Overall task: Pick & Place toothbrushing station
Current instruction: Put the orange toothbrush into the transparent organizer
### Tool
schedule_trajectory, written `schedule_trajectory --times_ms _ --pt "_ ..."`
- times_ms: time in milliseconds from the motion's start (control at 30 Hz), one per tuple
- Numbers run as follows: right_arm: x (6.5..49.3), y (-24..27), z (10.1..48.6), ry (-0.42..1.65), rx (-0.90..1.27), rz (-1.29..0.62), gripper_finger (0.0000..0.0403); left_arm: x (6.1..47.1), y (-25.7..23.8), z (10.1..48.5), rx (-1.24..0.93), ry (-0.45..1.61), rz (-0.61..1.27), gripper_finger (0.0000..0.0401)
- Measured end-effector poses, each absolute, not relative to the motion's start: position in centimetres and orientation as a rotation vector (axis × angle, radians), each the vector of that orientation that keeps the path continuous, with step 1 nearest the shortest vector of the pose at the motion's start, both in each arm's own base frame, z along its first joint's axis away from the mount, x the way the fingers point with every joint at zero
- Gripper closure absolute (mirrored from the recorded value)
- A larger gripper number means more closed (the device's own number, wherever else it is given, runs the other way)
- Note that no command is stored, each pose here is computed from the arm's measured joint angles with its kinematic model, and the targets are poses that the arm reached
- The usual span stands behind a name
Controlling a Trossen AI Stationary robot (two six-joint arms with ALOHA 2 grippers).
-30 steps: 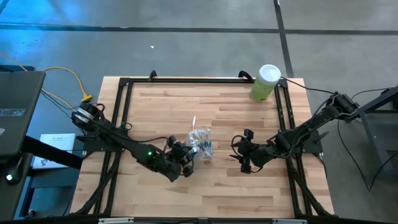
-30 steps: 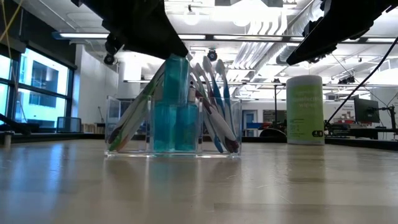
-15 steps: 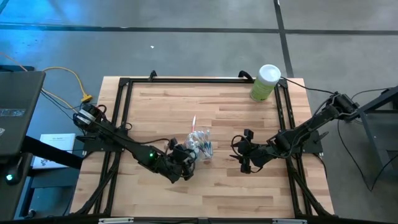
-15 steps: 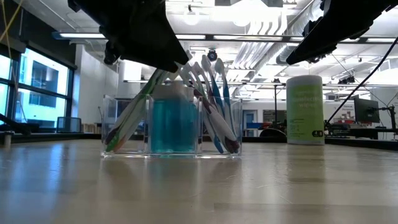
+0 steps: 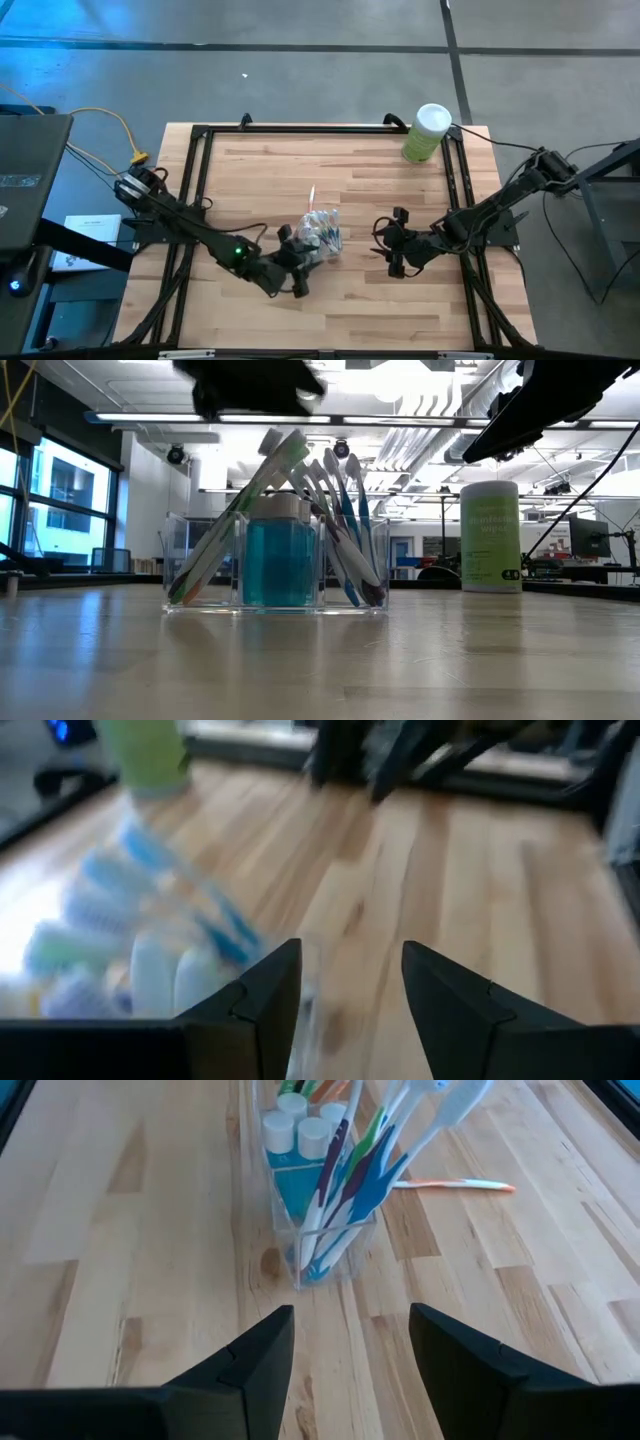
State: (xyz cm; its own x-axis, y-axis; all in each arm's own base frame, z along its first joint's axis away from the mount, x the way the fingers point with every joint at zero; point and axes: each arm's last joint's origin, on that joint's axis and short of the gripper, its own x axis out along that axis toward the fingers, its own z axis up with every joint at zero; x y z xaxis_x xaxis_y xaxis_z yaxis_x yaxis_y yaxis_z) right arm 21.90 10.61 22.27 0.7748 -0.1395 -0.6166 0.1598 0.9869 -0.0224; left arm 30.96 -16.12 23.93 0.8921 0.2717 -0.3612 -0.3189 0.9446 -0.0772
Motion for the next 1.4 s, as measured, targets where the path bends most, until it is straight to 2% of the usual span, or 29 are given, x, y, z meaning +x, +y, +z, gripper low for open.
schedule_trajectory --times_ms 367,533,700,900,1167,1400 --pt "21.2 9.9 22.9 0.66 0.016 -0.202 0.0212 26.7 -14.8 30.5 -0.107 0.229 0.317 0.0231" --pt "21.6 9.0 23.0 0.654 0.043 -0.243 0.0212 24.3 -11.6 33.4 -0.116 0.18 0.449 0.0231" --pt "22.1 7.9 23.1 0.632 0.111 -0.304 0.0212 22.8 -7.4 35.2 -0.22 0.151 0.546 0.0231" --pt "22.7 6.8 23.3 0.599 0.198 -0.362 0.0212 23.0 -3.2 34.6 -0.354 0.229 0.605 0.0231" --pt "23.4 5.1 23.6 0.553 0.235 -0.419 0.0212 24.5 1.3 30.9 -0.418 0.438 0.841 0.0231" --pt "23.7 4.0 23.6 0.572 0.186 -0.423 0.0212 26.9 4.1 28.0 -0.617 0.629 0.7 0.0231"
